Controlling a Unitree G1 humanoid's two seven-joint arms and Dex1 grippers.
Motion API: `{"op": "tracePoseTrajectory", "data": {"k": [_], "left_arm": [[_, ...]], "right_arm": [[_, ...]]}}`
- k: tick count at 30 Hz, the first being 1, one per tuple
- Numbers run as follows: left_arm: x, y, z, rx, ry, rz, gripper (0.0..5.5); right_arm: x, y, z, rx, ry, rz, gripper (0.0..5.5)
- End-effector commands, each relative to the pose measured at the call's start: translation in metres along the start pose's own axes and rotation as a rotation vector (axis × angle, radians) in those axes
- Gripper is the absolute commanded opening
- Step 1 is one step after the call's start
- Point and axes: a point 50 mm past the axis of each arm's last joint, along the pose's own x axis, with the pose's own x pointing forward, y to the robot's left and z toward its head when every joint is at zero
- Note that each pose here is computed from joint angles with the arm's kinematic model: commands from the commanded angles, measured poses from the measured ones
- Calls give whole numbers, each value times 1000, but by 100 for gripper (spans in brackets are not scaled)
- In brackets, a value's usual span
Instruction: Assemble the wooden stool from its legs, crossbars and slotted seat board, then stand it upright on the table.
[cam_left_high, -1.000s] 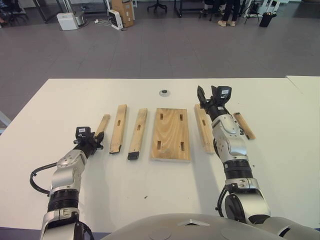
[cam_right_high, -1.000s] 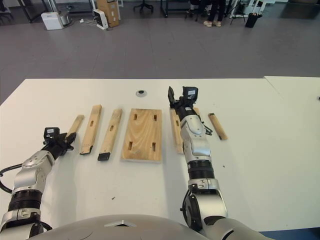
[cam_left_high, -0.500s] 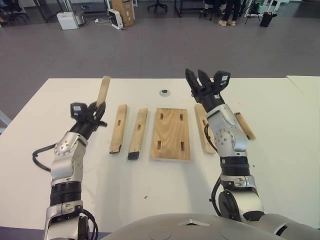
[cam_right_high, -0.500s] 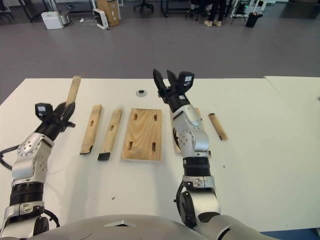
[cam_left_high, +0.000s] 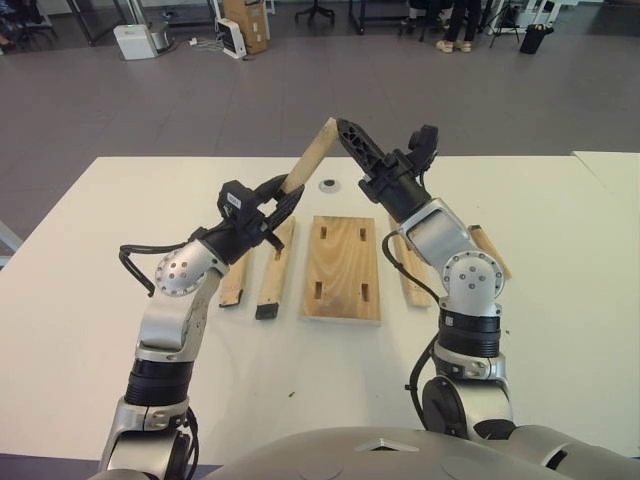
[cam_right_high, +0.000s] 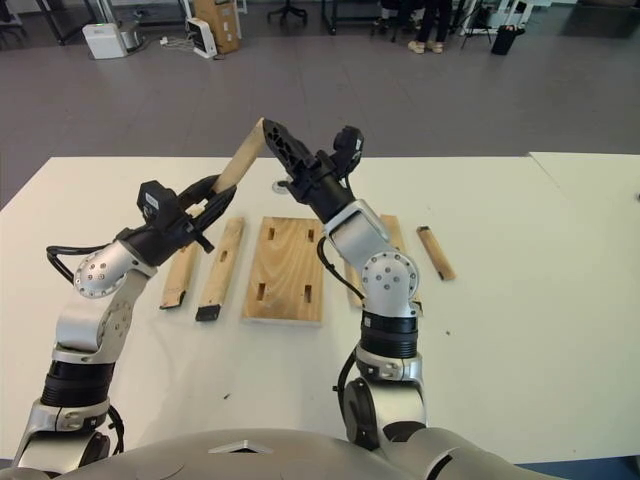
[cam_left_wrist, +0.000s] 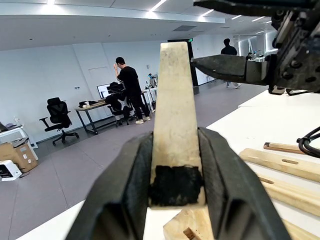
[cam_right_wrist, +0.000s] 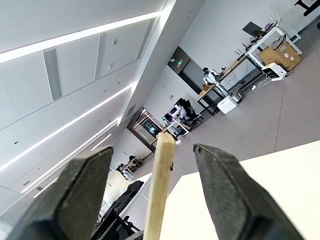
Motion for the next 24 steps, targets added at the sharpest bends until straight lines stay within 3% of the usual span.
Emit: {"op": "tracePoseTrajectory", "data": {"k": [1,13,18,20,24], "left_arm": [[6,-6,8,25,-25,-69,130],[2,-4,5,24,-24,-69,129],[2,-4,0,-35,-24,-43,129],[0,-3,-3,-71,-30,-11,172],[-17,6,-19,-108,20,143,228]], "right_arm": [[3,4,-5,39,20,8,268],[1,2,-6,51,26,-6,42],[1,-1,-6,41,30,-24,41],[1,-4,-3,11,18,-49,41],[-5,-38,32,-336,-113,-293,41]]}}
